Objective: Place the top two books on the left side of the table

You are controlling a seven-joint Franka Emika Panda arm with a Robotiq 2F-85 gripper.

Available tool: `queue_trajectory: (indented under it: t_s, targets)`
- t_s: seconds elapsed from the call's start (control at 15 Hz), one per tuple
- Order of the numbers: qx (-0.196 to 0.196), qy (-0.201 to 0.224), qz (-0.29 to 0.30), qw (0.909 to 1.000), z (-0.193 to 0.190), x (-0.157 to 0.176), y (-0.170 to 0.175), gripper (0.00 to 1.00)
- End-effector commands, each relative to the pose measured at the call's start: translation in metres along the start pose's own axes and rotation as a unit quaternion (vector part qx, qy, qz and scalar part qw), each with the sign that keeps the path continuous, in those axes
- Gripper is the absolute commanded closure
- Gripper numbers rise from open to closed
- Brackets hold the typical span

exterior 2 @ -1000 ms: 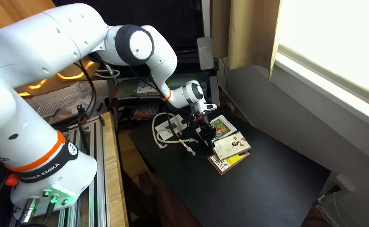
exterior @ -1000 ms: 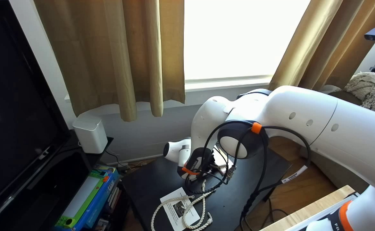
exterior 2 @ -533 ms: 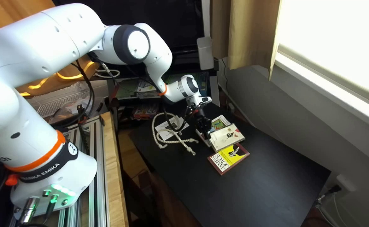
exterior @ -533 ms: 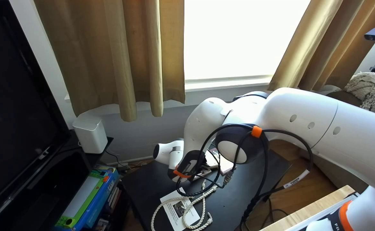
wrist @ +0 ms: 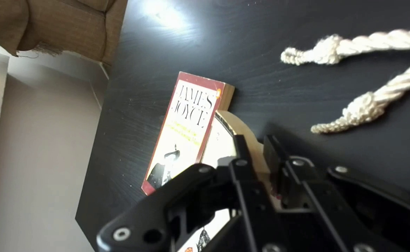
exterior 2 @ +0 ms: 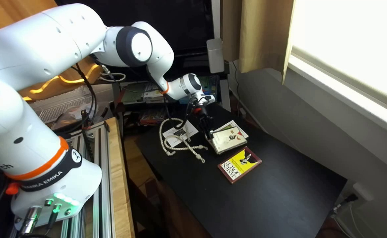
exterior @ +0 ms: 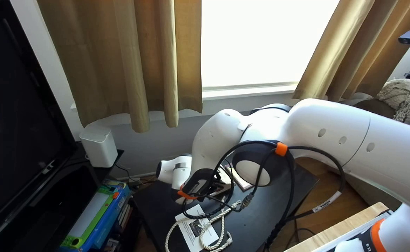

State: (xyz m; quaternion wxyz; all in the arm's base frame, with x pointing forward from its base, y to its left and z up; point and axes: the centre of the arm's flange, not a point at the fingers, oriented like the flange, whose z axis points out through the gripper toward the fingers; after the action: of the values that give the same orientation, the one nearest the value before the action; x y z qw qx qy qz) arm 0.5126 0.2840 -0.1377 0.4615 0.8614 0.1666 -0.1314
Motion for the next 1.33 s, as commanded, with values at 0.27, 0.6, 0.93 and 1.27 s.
queue_trajectory:
  t_s: [0.27, 0.6, 0.93, 1.27]
  targets:
    - [-0.059, -0.004, -0.020, 0.9981, -0.006, 0.011, -0.022, 0.96]
    - [-0.067, 0.013, -0.023, 0.9974, 0.004, 0.021, -0.025, 0.96]
    - [-0.039, 0.016, -0.013, 0.9990, 0.005, 0.029, -0.029, 0.96]
    - [0.017, 0.071, 0.000, 0.9973, 0.002, 0.037, -0.029, 0.96]
